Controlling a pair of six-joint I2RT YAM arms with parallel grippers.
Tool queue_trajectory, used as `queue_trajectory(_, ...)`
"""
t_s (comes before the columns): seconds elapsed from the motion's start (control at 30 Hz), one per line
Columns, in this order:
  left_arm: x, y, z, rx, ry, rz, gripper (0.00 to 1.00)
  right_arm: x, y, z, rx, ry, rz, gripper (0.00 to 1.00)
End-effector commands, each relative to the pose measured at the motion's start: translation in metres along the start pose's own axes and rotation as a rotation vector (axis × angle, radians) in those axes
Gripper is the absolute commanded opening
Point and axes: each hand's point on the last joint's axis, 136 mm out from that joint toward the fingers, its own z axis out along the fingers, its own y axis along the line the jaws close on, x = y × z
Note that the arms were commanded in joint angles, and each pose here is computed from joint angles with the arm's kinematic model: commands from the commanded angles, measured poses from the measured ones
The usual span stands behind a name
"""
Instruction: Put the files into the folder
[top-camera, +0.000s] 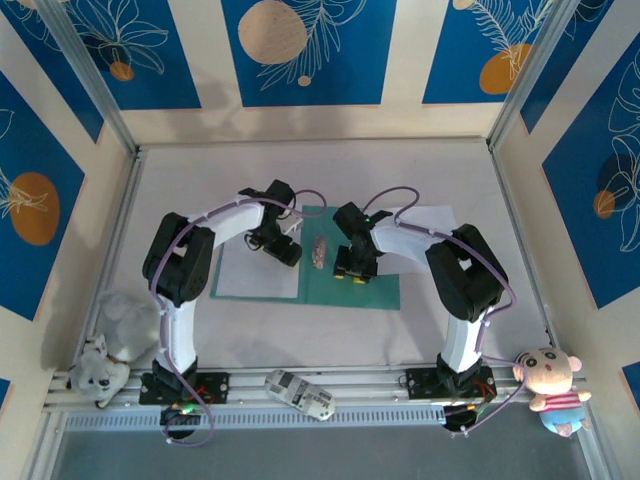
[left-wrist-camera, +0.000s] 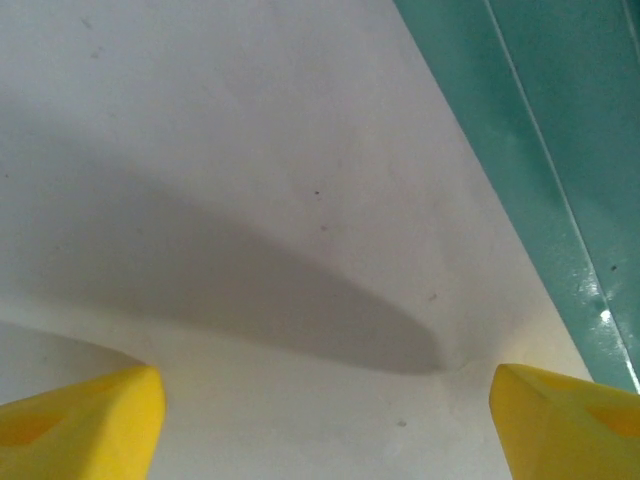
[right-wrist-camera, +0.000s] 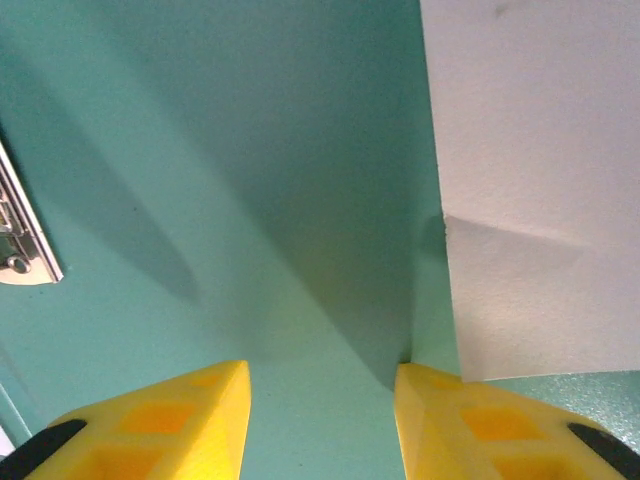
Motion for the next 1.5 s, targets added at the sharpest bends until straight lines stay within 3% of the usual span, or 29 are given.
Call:
queue_trajectory(0.0,0.014,-0.006,0.010,0.021,0.042,0.069,0.85,0.002,0.002,0.013,-0.012,0.028,0.013,0.43)
queue_trajectory(0.5,0.038,0.001,0.017,-0.005,0.147,0.209,0.86,-0.005,-0.004,0.015,-0.029,0.023,0.018,0.43)
queue_trajectory(0.97,0.042,0.004,0.011,-0.045,0.126,0.303,0.86,-0.006,-0.005,0.016,-0.032,0.022,0.018,0.44)
queue_trajectory(1.47,0.036,0.006,0.009,-0.059,0.121,0.157,0.87,-0.005,-0.005,0.013,-0.037,0.015,0.023,0.44)
